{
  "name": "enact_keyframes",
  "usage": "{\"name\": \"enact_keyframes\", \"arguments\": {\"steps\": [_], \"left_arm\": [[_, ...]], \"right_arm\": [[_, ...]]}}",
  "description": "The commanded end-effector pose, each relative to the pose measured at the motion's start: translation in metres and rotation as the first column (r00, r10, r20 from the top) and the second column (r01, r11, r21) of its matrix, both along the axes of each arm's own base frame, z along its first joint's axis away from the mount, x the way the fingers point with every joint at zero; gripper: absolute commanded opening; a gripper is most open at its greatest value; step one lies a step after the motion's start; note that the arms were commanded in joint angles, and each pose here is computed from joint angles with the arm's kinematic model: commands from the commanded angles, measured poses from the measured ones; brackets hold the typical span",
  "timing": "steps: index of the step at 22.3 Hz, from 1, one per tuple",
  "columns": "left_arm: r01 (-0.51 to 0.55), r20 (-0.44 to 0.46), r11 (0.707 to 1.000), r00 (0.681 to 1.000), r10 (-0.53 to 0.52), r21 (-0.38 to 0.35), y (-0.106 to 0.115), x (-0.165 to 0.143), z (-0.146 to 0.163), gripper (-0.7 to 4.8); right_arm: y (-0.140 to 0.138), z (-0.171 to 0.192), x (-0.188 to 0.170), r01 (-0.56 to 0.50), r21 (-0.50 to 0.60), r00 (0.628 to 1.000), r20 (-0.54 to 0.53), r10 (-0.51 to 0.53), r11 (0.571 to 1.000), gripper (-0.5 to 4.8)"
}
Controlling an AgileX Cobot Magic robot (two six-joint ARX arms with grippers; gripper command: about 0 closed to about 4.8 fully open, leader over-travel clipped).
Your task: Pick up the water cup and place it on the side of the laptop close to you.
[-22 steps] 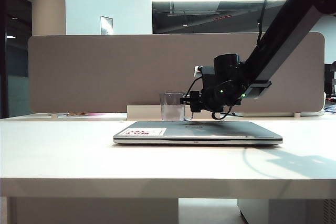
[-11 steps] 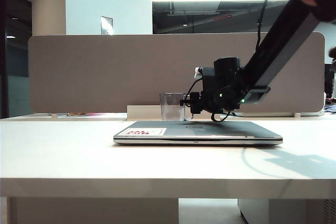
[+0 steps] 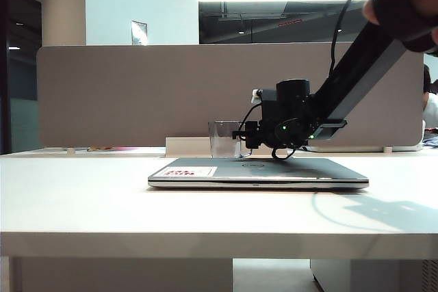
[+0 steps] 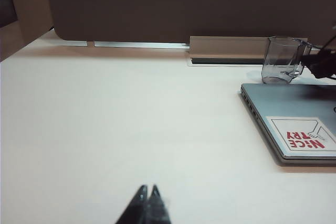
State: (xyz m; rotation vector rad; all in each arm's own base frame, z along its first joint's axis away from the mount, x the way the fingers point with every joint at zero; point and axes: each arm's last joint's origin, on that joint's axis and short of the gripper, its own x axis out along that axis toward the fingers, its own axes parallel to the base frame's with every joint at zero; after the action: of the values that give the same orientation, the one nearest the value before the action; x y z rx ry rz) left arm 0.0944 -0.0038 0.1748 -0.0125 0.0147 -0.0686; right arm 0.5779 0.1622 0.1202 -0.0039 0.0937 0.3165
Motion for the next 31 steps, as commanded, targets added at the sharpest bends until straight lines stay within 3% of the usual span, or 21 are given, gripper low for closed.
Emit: {"name": "enact_keyframes", "arguments": {"steps": [1,7,14,20,25,31], "left_arm": [[-0.002,0.021,1.000,1.000,0.002,0.004,0.000,0.000,0.002,-0.04],[-0.002,0.021,1.000,1.000,0.001,0.004,0.000,0.000,0.002,-0.04],[-0.002,0.021,1.000,1.000,0.001,0.004,0.000,0.000,0.002,-0.04],[-0.002,0.021,1.000,1.000,0.001,0.004,0.000,0.000,0.002,-0.04],[-0.002,0.021,1.000,1.000,0.002,0.004,0.000,0.000,0.002,-0.04],[-0.002,0.021,1.000,1.000,0.001,0.004,0.000,0.000,0.002,-0.04]], "right_arm": [[0.001,0.004,0.003,-0.002,0.011,1.000,0.031,0.002,1.000,1.80],[0.002,0.001,0.003,-0.001,0.028,1.000,0.022,0.000,1.000,1.33],[0.002,0.002,0.003,-0.002,0.034,0.999,0.033,0.001,0.999,0.40],[0.002,0.006,0.003,-0.004,0.035,0.999,0.038,0.002,0.999,-0.01],[0.002,0.038,0.000,-0.021,0.036,0.999,0.044,0.020,0.999,-0.01],[-0.014,0.095,-0.009,0.001,0.014,1.000,-0.029,-0.001,1.000,-0.01]]}}
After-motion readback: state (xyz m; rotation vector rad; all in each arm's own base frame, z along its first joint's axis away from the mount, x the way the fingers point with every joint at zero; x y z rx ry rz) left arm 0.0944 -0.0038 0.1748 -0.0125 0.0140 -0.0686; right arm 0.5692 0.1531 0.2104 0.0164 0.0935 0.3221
